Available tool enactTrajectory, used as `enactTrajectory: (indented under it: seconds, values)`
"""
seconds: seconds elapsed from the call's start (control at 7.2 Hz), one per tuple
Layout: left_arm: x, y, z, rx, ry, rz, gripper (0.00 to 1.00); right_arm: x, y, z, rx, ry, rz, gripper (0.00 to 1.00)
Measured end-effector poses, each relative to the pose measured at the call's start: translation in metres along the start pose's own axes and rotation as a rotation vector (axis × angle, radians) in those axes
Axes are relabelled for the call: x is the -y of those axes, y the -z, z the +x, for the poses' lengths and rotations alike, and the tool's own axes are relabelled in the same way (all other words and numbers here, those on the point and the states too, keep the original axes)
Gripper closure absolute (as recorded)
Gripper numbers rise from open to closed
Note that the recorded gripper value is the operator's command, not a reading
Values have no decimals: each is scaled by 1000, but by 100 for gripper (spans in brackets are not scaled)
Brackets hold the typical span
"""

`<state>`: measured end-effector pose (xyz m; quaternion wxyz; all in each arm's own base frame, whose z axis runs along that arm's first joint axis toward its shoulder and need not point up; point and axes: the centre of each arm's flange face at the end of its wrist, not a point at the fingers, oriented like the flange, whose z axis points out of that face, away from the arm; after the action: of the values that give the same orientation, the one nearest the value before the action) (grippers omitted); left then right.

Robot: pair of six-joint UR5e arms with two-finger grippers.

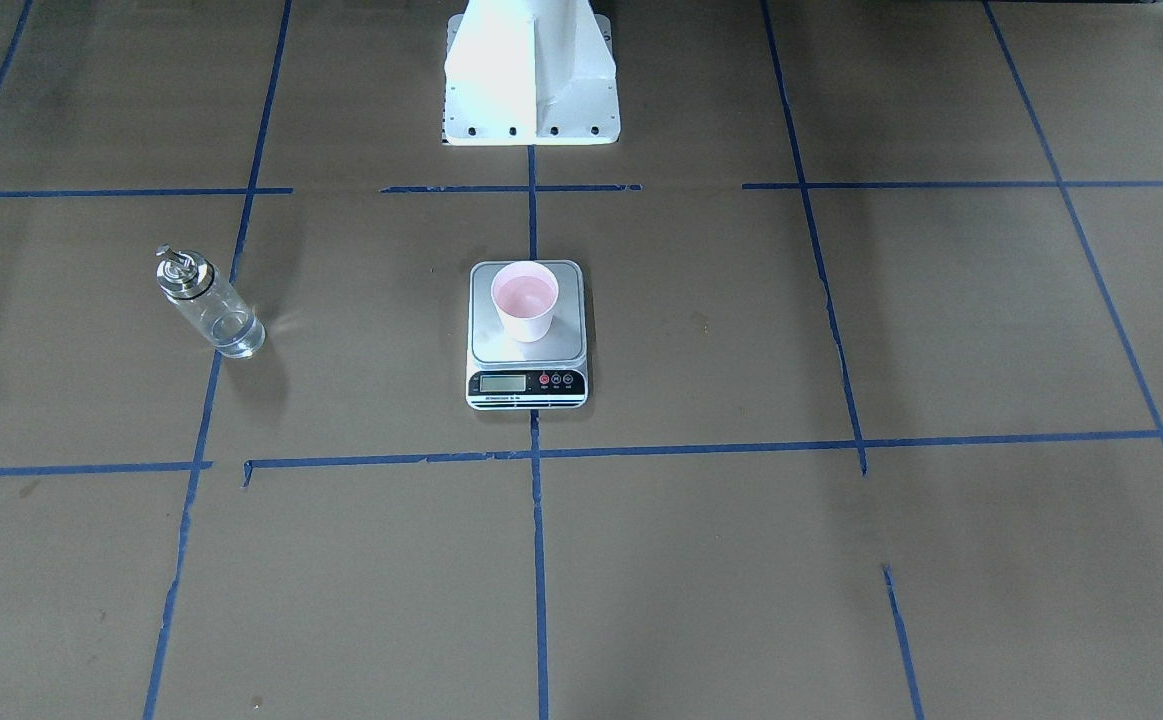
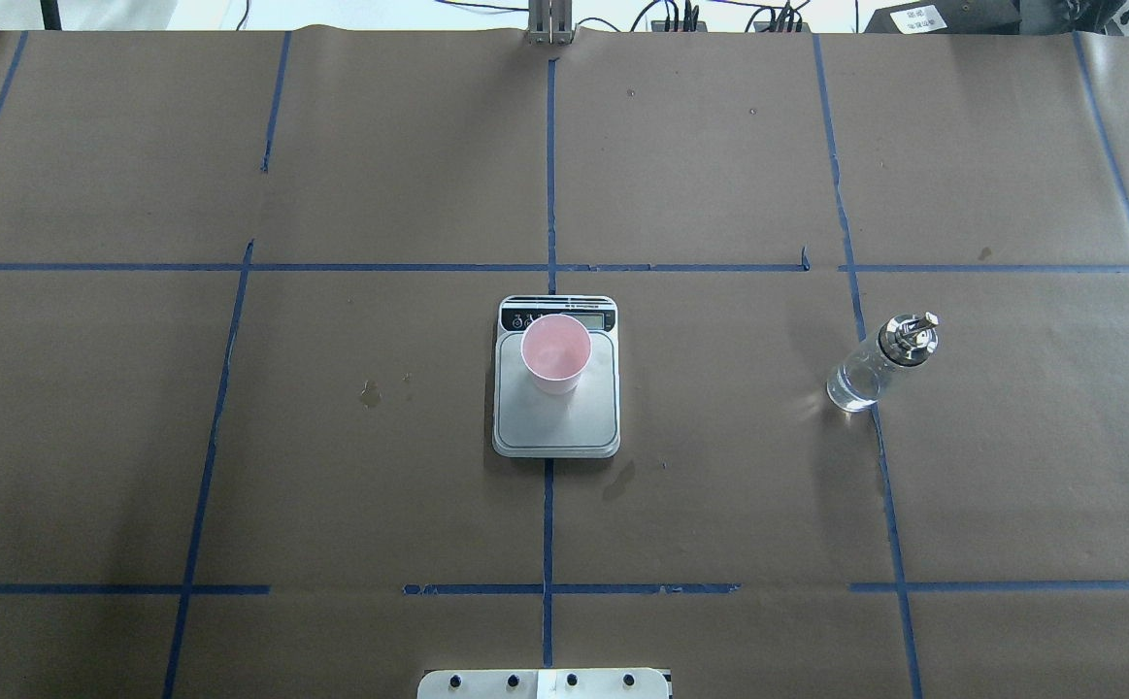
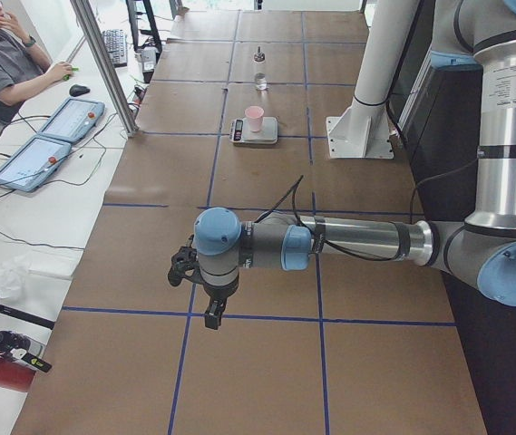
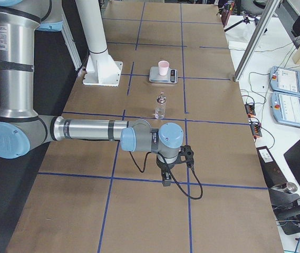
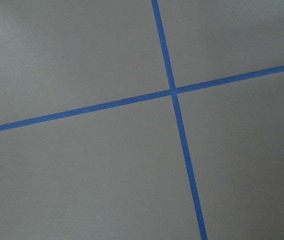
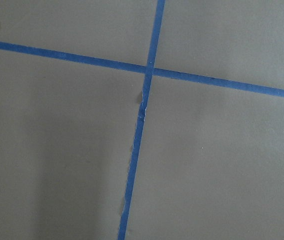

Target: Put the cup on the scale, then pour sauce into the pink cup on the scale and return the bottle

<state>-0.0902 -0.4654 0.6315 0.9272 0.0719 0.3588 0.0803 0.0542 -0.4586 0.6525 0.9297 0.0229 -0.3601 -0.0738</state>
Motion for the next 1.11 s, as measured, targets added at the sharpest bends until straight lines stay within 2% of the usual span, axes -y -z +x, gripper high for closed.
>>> enactTrajectory:
  seconds: [1.11]
  values:
    - [-5,-2,-1,-1,1,-3,0,7,2,-1,1,4,5,0]
